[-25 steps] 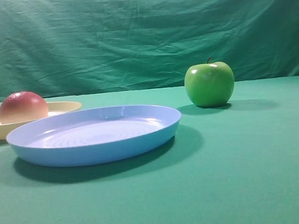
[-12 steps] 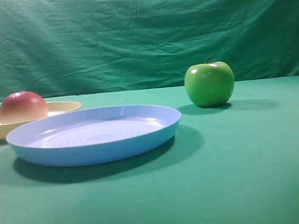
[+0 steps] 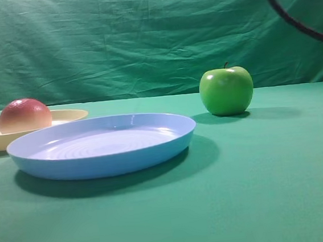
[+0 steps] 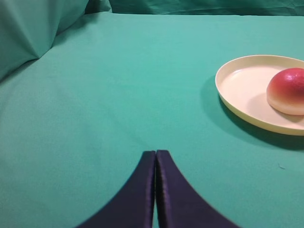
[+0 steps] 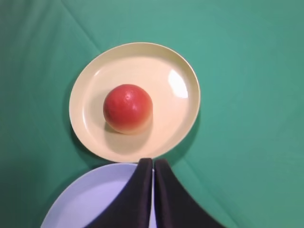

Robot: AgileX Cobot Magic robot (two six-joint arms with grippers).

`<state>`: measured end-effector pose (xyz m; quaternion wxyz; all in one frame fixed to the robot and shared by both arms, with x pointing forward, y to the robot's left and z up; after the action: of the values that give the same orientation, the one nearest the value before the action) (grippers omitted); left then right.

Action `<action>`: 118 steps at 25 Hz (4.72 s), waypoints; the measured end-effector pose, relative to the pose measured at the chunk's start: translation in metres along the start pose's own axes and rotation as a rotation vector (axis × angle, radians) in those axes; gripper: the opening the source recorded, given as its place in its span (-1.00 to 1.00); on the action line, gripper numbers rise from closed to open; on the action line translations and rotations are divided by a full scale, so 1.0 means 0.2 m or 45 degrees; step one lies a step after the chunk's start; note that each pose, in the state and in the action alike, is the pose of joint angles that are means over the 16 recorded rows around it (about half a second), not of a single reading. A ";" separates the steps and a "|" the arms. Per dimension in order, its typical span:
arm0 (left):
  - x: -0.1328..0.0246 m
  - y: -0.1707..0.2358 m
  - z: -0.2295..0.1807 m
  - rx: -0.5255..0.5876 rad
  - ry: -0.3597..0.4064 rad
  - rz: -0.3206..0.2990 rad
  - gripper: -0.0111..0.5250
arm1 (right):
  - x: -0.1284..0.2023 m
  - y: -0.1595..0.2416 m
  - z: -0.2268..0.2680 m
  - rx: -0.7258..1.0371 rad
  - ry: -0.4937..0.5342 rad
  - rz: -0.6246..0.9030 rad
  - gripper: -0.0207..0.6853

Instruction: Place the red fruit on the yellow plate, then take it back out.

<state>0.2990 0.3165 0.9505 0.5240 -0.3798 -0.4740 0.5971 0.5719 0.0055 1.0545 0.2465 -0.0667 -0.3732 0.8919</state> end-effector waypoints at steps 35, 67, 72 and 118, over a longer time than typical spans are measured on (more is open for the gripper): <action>0.00 0.00 0.00 0.000 0.000 0.000 -0.96 | 0.12 0.09 -0.88 0.045 0.047 0.147 0.58; 0.00 0.00 0.00 0.000 0.000 0.000 -0.96 | -0.12 0.14 0.67 0.162 0.398 -0.229 -0.36; 0.00 0.00 0.00 0.000 0.000 0.000 -0.96 | -0.12 0.50 0.82 0.170 0.500 -0.371 -0.36; 0.00 0.00 0.00 0.000 0.000 0.000 -0.96 | -0.05 0.90 1.04 0.139 0.646 -0.617 -0.64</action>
<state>0.2990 0.3165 0.9505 0.5240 -0.3798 -0.4740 0.5971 0.4471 -0.2386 1.0760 0.5390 -0.1824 -0.2571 0.7811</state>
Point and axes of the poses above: a point on each arm's last joint axis where the gripper is mounted, z pointing back along that axis away from the gripper, x along the wrist's bending axis when the last joint is at zero, y = z × x, the point moved 1 cm from there along -z, pointing out along that axis toward the gripper, and after that the axes turned 2 degrees about -z, right-handed, at the moved point
